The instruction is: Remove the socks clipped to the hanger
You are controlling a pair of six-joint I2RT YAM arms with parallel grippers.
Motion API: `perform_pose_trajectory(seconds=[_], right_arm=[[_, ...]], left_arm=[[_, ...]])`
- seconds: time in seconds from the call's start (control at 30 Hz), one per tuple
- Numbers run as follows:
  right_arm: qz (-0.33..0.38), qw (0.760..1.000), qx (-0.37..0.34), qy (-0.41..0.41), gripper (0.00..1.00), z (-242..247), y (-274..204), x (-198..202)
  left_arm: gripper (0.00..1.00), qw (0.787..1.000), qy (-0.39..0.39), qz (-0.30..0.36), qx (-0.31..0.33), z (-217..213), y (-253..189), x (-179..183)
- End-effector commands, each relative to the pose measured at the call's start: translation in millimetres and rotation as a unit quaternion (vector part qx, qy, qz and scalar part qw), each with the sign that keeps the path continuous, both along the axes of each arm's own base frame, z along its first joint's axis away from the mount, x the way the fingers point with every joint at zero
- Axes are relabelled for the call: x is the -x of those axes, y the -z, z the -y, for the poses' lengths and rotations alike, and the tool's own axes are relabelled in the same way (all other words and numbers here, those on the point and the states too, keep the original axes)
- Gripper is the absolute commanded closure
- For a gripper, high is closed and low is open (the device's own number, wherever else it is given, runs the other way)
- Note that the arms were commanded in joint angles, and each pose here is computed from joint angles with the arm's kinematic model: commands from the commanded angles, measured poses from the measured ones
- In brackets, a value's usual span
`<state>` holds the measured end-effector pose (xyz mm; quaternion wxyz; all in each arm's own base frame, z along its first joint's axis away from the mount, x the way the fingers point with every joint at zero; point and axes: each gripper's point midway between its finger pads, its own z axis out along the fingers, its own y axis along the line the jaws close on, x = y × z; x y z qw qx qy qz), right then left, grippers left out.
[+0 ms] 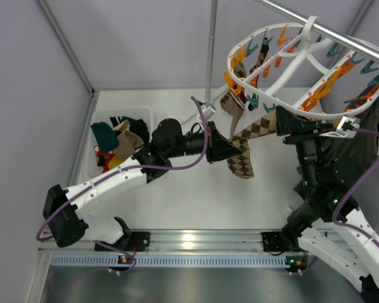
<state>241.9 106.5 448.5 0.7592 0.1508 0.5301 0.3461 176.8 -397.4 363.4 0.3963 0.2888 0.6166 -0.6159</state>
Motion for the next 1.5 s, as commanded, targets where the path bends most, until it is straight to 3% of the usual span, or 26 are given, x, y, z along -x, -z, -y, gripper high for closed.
perform_pose_trajectory(seconds=[0.0, 0.07, 0.33, 0.4, 0.5, 0.53, 0.57, 0.83, 1.0, 1.03, 1.13, 1.2, 1.23, 1.3, 1.33, 1.47], right_arm=[[0.041, 0.999, -0.005, 0.004, 0.52, 6.6, -21.5, 5.1], [0.039, 0.999, -0.001, 0.006, 0.64, 7.8, -20.6, 3.7], [0.027, 1.000, 0.011, 0.003, 0.68, 4.7, -9.3, -1.8], [0.025, 1.000, 0.011, 0.003, 0.76, 5.0, -9.0, -2.0], [0.023, 1.000, 0.013, 0.002, 0.81, 4.7, -8.7, -1.9], [0.022, 1.000, 0.014, 0.002, 0.86, 4.5, -8.0, -2.1], [0.021, 1.000, 0.015, 0.002, 1.00, 4.9, -8.3, -1.6], [0.010, 1.000, 0.010, 0.013, 1.00, 12.5, -6.5, 0.4], [-0.001, 1.000, 0.017, 0.015, 1.00, 12.3, -3.1, -1.2], [-0.004, 1.000, 0.018, 0.014, 0.98, 11.3, -0.3, -2.0], [-0.014, 1.000, 0.014, 0.013, 0.72, 12.3, 4.5, -1.3], [-0.014, 1.000, 0.016, 0.011, 0.64, 12.7, 6.2, 0.7], [-0.015, 1.000, 0.017, 0.010, 0.55, 13.1, 6.9, 2.3], [-0.017, 1.000, 0.021, 0.004, 0.45, 11.5, 8.9, 4.0], [-0.022, 0.999, 0.027, 0.003, 0.33, 12.0, 11.0, 5.3], [-0.031, 0.998, 0.046, -0.009, 0.04, 9.7, 14.2, 10.7]], left_arm=[[1.00, 0.999, 0.009, 0.019, 0.029, -5.6, -21.0, 6.5], [1.00, 0.999, 0.011, 0.018, 0.028, -4.4, -19.9, 6.6], [1.00, 1.000, 0.005, 0.017, 0.024, -2.1, -16.5, 2.2], [1.00, 1.000, 0.004, 0.016, 0.023, -1.2, -14.6, 1.8], [1.00, 1.000, -0.004, 0.014, 0.017, -0.8, -8.5, -2.3], [1.00, 1.000, -0.007, 0.012, 0.012, -0.9, -2.8, -3.3], [1.00, 1.000, -0.014, 0.010, 0.010, -1.0, 0.7, -5.8], [1.00, 0.997, -0.062, -0.028, -0.029, -9.8, 48.2, -29.1], [1.00, 0.996, -0.075, -0.027, -0.032, -21.6, 53.1, -33.7], [1.00, 0.996, -0.089, -0.019, -0.026, -27.9, 44.8, -35.9], [1.00, 0.984, -0.164, -0.018, -0.073, -51.1, 53.1, -52.5], [1.00, 0.951, -0.289, -0.018, -0.108, -80.5, 58.5, -87.0], [1.00, 0.915, -0.373, -0.033, -0.152, -111.4, 75.9, -104.9], [1.00, 0.882, -0.432, -0.055, -0.179, -145.7, 86.5, -118.5], [1.00, 0.871, -0.451, -0.062, -0.186, -158.1, 90.6, -124.1], [1.00, 0.818, -0.529, -0.093, -0.206, -221.7, 95.8, -151.7]])
